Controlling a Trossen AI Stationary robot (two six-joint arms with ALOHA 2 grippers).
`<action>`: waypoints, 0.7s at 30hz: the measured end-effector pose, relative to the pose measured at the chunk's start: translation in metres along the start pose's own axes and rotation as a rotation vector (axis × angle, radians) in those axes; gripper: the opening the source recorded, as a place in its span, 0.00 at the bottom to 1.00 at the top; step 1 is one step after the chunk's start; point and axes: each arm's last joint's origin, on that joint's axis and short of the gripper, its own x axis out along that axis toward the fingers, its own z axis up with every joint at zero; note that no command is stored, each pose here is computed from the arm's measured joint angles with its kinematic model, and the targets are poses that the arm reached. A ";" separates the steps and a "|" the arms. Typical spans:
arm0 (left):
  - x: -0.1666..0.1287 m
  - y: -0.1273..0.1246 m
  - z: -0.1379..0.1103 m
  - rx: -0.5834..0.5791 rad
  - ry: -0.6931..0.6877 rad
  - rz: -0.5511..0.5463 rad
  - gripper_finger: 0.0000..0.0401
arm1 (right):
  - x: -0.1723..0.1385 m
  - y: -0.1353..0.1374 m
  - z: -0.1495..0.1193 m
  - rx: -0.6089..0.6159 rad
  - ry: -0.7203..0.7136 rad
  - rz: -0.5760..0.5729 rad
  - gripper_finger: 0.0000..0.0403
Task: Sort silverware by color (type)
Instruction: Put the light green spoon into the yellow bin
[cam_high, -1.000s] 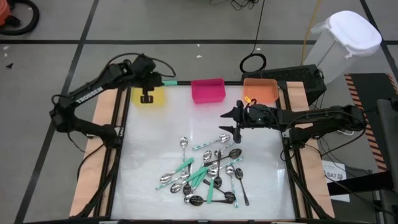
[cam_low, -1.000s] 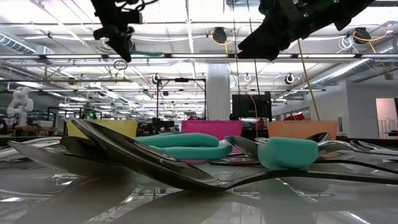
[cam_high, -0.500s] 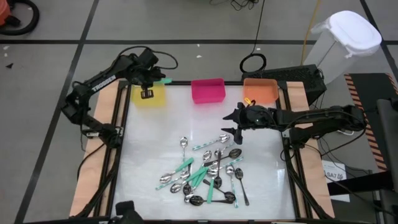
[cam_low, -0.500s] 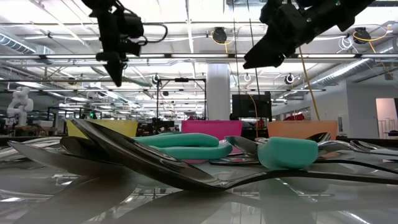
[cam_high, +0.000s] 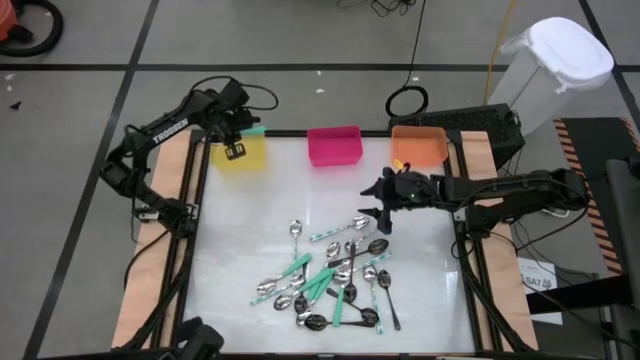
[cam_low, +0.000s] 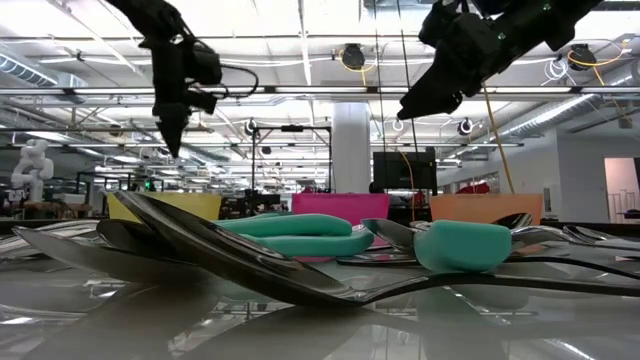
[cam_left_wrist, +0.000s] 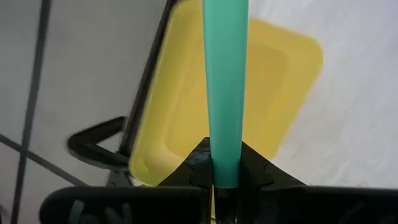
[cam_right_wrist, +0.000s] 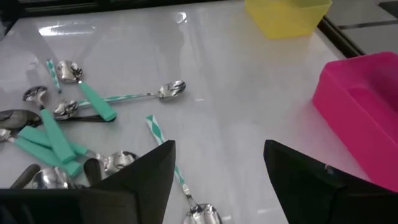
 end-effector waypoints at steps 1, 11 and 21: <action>0.005 -0.001 -0.002 -0.002 0.015 0.003 0.07 | 0.000 0.001 0.000 -0.001 0.002 0.002 0.60; 0.026 0.005 -0.018 -0.013 0.131 0.108 0.07 | 0.000 0.002 0.000 0.002 0.002 0.006 0.60; 0.060 0.003 -0.008 0.072 0.224 0.045 0.07 | 0.000 0.002 0.000 -0.010 0.001 0.005 0.60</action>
